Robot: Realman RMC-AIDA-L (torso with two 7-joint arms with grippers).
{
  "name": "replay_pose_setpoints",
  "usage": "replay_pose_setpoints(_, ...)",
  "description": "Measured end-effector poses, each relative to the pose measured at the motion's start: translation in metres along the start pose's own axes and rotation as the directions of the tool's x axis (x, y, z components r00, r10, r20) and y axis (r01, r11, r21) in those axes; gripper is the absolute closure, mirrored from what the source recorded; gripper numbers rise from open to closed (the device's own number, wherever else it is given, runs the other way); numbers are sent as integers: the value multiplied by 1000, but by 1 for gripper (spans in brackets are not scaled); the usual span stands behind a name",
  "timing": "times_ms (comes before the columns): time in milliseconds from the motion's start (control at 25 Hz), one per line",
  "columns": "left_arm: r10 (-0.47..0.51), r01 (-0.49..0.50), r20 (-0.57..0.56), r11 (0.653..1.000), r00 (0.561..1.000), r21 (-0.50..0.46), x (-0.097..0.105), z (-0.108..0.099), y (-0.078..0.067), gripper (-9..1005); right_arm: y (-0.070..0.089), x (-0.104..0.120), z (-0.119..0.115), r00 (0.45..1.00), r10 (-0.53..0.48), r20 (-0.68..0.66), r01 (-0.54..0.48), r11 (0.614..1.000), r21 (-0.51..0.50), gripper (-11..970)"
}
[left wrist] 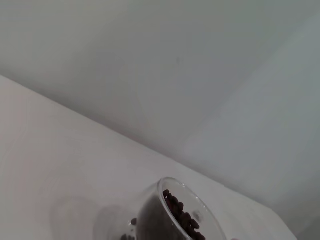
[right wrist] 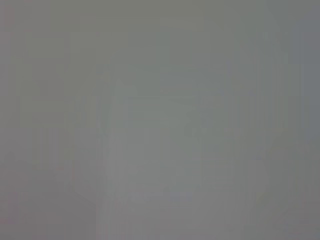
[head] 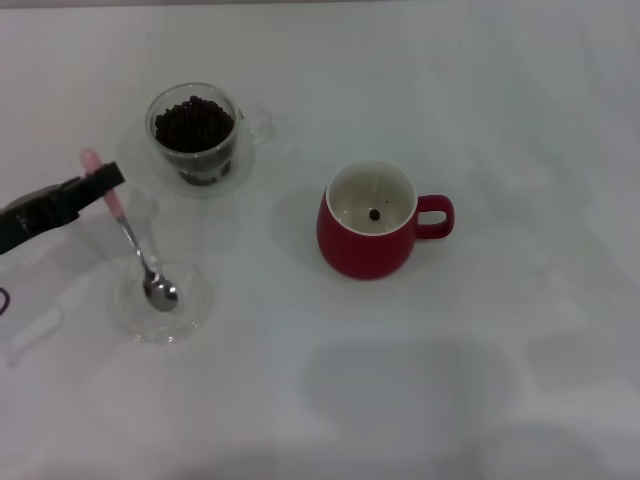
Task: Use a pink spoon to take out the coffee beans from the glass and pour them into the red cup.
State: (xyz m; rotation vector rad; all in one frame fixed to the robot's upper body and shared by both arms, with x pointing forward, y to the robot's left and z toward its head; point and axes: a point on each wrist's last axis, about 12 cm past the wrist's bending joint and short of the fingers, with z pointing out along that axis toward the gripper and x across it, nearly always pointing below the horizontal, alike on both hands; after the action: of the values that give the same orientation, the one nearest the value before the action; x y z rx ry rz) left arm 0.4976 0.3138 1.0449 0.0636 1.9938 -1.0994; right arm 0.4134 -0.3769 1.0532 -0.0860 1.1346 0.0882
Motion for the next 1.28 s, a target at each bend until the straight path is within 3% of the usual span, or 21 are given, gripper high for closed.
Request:
replay_pose_setpoints(680, 9, -9, -61, 1000, 998, 3, 13, 25, 1, 803, 2, 0, 3, 1000, 17, 4, -16, 1000, -18, 232)
replay_pose_setpoints(1280, 44, -42, -38, 997, 998, 57, 8, 20, -5, 699, 3, 2, 8, 1000, 20, 4, -20, 999, -26, 232)
